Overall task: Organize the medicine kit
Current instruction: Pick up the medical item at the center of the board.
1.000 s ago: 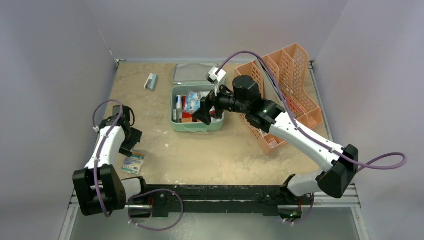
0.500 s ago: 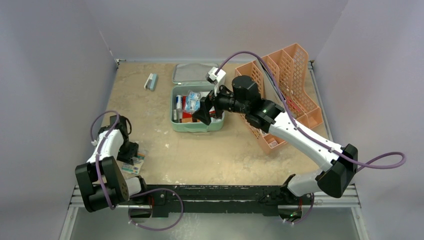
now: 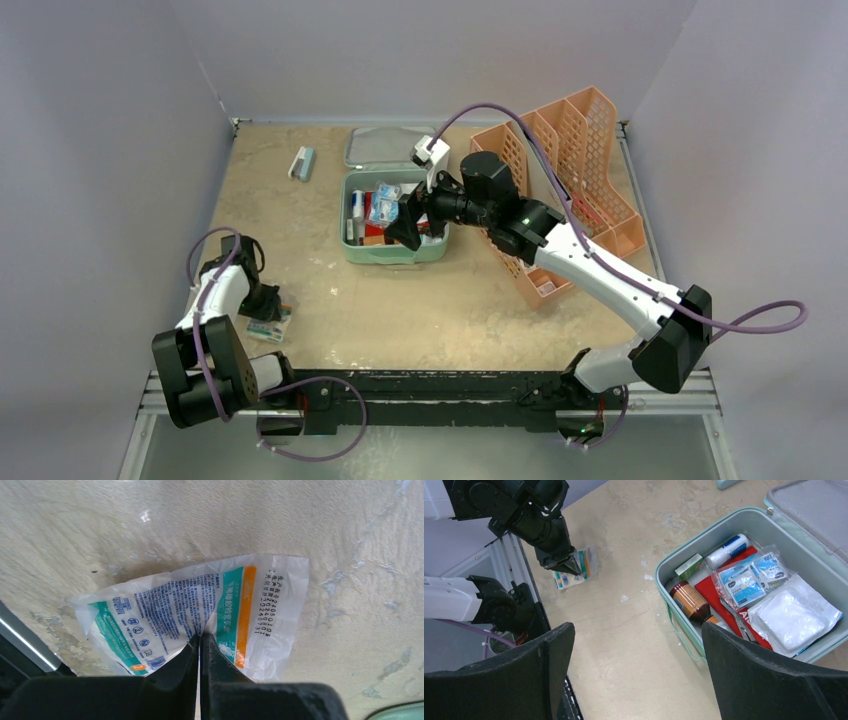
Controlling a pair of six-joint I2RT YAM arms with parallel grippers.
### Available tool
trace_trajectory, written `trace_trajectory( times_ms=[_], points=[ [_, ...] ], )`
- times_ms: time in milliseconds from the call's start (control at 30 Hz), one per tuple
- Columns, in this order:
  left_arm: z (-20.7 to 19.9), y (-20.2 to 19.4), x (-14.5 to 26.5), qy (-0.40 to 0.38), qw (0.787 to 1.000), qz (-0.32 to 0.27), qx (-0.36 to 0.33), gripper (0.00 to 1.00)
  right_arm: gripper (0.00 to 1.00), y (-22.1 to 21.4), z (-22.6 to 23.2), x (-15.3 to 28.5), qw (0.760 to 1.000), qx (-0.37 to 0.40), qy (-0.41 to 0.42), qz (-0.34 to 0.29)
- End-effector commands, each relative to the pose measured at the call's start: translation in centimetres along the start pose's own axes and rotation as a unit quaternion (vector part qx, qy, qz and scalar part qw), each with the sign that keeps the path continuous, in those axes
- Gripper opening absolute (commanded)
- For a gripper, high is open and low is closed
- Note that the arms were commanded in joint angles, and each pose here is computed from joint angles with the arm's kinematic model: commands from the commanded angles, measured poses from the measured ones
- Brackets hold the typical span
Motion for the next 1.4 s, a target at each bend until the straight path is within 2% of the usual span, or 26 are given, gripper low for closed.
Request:
trace_trajectory(
  times_ms=[0, 433, 667, 767, 867, 1000, 1367],
  points=[
    [-1.4, -0.8, -0.6, -0.046, 0.999, 0.028, 0.001, 0.00, 0.99, 1.6, 0.3, 0.2, 1.000, 0.001, 0.003, -0.021],
    [-6.0, -3.3, 2.0, -0.142, 0.987, 0.063, -0.047, 0.00, 0.99, 1.5, 0.2, 0.1, 1.000, 0.002, 0.002, -0.017],
    [-6.7, -2.2, 4.2, -0.158, 0.985, 0.019, -0.072, 0.00, 0.99, 1.8, -1.5, -0.2, 0.998, -0.006, -0.054, -0.017],
    [-5.9, -1.0, 4.7, -0.129, 0.989, -0.015, -0.074, 0.13, 0.99, 1.4, -1.3, -0.2, 0.997, -0.046, -0.058, -0.002],
    [-5.3, 0.2, 4.9, -0.112, 0.988, -0.050, -0.096, 0.28, 0.99, 1.2, -1.4, -0.2, 0.998, -0.040, -0.057, 0.005],
    [-4.5, 0.5, 4.5, -0.097, 0.987, -0.046, -0.117, 0.42, 0.99, 0.9, -1.7, -0.1, 0.997, -0.035, -0.066, 0.004],
    [-2.5, -2.0, 1.1, -0.045, 0.991, 0.025, -0.127, 0.51, 0.99, 0.6, -1.7, -0.3, 0.997, -0.036, -0.065, 0.010]
  ],
)
Point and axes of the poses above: each gripper's point midway between its finger pads, its own x axis back along the fingers, its own z axis along the line the jaws close on, y = z × x, the point moved 3 cm from there along x, back along the fingers, and after that the axes turned 8 degrees about x, right-handed, at the moved point
